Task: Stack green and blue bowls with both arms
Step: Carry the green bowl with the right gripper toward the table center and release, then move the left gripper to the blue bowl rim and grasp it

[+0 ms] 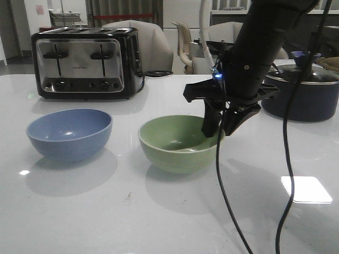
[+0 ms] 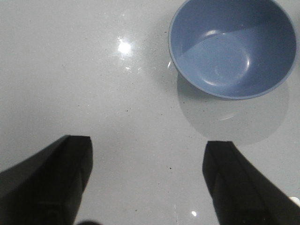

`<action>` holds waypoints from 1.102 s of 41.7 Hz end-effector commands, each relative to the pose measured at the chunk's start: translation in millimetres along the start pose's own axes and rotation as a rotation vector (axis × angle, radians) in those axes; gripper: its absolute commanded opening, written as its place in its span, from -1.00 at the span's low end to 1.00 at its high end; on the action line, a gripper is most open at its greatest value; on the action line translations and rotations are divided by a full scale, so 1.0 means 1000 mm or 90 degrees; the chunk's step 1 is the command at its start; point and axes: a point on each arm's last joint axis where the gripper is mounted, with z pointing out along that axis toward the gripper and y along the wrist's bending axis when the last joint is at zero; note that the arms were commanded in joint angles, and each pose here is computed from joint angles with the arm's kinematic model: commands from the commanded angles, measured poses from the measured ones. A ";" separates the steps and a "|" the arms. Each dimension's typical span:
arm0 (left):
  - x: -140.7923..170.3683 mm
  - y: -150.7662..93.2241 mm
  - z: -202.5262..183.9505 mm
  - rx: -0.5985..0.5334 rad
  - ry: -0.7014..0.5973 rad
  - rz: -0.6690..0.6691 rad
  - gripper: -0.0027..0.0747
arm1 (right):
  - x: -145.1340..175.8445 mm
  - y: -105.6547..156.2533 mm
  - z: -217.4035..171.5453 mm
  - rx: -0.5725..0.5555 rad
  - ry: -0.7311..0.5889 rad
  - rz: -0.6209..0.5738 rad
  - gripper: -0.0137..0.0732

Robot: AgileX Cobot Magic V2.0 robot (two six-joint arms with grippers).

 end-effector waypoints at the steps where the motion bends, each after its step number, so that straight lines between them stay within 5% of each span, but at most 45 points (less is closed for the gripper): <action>1: -0.015 -0.001 -0.011 0.001 -0.071 0.001 0.44 | -0.019 0.007 -0.040 -0.008 -0.093 -0.012 0.38; 13: -0.015 0.002 -0.011 -0.004 -0.070 -0.004 0.44 | -0.012 0.017 -0.116 -0.013 -0.186 -0.037 0.24; 26: -0.015 0.002 -0.011 -0.004 -0.073 -0.004 0.44 | 0.078 0.023 -0.207 -0.005 -0.297 -0.078 0.14; 46: -0.017 0.000 -0.012 0.007 -0.078 -0.020 0.44 | 0.182 0.018 -0.227 -0.007 -0.345 -0.084 0.14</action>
